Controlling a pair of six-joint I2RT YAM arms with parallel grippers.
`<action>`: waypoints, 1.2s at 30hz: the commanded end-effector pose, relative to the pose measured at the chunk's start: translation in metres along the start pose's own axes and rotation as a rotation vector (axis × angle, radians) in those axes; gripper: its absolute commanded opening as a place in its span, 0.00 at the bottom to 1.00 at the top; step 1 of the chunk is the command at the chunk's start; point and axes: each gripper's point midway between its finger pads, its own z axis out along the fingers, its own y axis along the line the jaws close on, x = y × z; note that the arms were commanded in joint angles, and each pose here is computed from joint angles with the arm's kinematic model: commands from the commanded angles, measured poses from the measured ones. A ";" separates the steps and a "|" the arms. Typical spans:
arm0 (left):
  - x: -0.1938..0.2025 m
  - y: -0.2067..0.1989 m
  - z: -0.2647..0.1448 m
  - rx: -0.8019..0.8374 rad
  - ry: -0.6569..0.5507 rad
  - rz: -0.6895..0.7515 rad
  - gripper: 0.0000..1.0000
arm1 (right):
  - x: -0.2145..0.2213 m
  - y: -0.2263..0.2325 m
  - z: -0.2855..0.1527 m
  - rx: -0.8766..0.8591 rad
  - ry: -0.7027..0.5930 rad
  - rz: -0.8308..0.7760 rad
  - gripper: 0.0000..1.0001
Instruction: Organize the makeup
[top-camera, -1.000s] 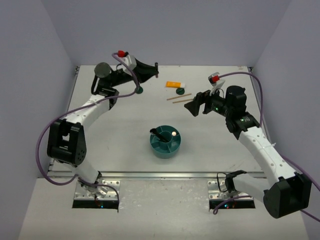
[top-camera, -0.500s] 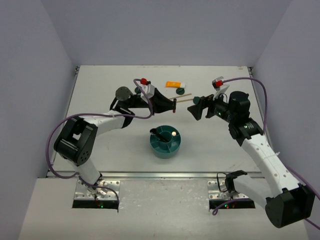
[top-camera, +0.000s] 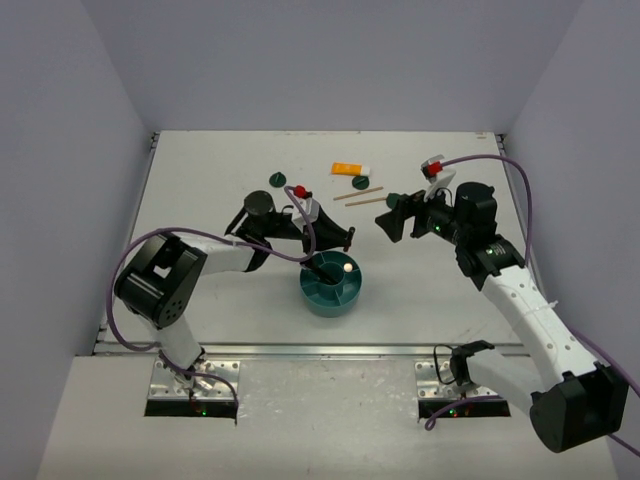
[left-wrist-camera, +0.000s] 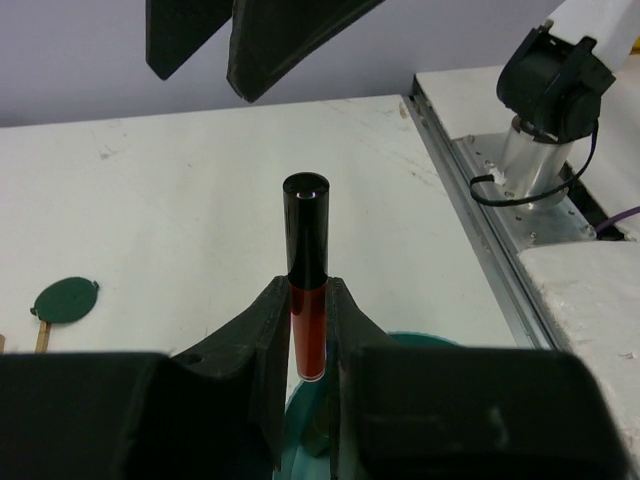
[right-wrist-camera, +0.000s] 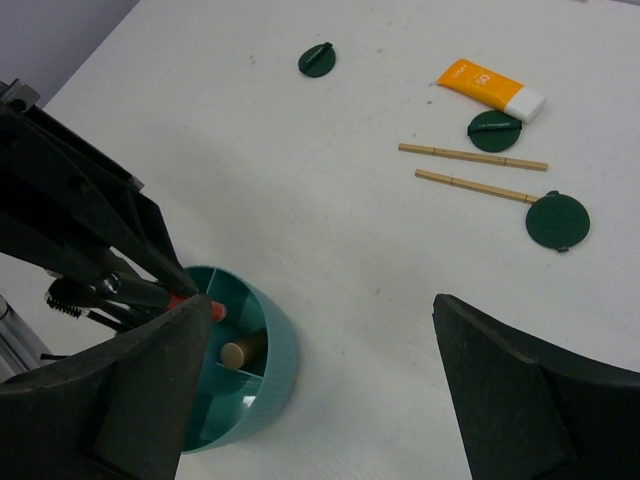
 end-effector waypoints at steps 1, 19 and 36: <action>0.014 0.001 0.004 0.035 0.033 0.064 0.00 | -0.009 -0.003 0.001 0.010 -0.021 -0.027 0.91; 0.050 -0.003 0.000 0.075 0.135 0.036 0.50 | -0.008 -0.005 0.001 0.015 -0.013 -0.033 0.92; -0.069 0.079 0.009 -0.110 0.003 0.039 0.68 | -0.028 -0.036 0.027 0.096 0.035 0.062 0.91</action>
